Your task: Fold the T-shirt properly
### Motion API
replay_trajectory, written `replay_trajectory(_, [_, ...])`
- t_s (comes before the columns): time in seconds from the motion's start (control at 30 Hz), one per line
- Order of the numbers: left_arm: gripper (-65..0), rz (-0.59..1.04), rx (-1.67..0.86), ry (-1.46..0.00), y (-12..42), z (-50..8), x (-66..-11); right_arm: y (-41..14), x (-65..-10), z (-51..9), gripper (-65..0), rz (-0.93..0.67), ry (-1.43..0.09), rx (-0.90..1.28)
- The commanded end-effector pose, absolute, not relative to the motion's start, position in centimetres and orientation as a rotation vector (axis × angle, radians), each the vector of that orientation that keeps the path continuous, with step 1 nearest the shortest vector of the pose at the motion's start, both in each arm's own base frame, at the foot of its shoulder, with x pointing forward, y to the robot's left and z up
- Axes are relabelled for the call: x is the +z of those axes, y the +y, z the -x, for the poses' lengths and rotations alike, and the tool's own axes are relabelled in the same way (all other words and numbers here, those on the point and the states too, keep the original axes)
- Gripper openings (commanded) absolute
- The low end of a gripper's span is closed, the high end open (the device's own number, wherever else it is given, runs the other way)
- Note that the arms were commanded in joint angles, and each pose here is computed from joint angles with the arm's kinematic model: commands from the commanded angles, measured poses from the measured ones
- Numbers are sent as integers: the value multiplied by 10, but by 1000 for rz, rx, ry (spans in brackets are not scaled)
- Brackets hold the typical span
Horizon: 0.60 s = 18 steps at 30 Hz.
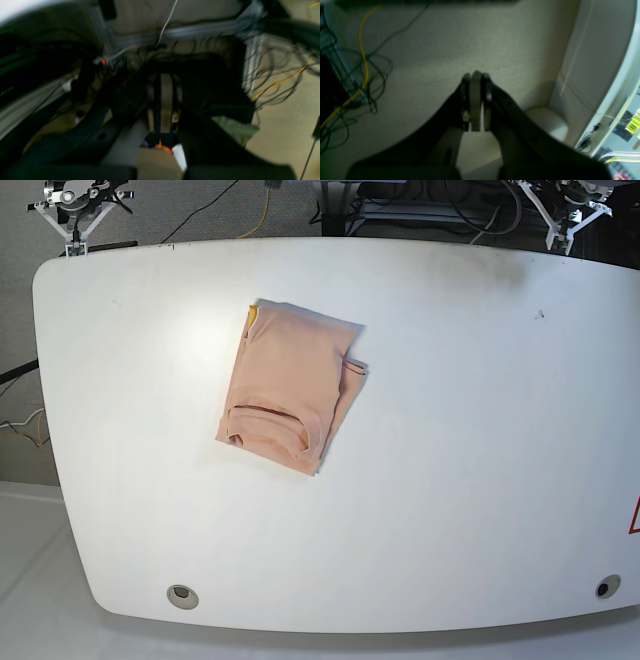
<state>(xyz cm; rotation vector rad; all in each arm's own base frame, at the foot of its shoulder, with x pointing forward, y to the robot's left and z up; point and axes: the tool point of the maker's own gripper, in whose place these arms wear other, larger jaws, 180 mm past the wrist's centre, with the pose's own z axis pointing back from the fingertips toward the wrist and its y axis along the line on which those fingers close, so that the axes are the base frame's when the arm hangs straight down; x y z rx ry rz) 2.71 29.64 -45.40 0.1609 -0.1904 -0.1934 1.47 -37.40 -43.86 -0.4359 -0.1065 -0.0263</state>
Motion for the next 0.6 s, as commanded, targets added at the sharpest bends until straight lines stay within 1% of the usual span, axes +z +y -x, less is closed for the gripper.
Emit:
replay_trajectory(0.0, [-633,-142,-204,-203,288,-27,-457,-382,-445,-4,-650,440,-93,-45])
replay_trajectory(0.13, [-633,-117,-206,-176,276,-16,-471,-383,-468,16,-650,412,-75,-110])
replay_trajectory(0.33, [-633,-71,-224,-149,259,-6,-489,-381,-492,37,-650,375,-96,-200])
replay_trajectory(0.57, [-633,-20,-227,-110,244,7,-504,-366,-523,52,-650,303,-121,-266])
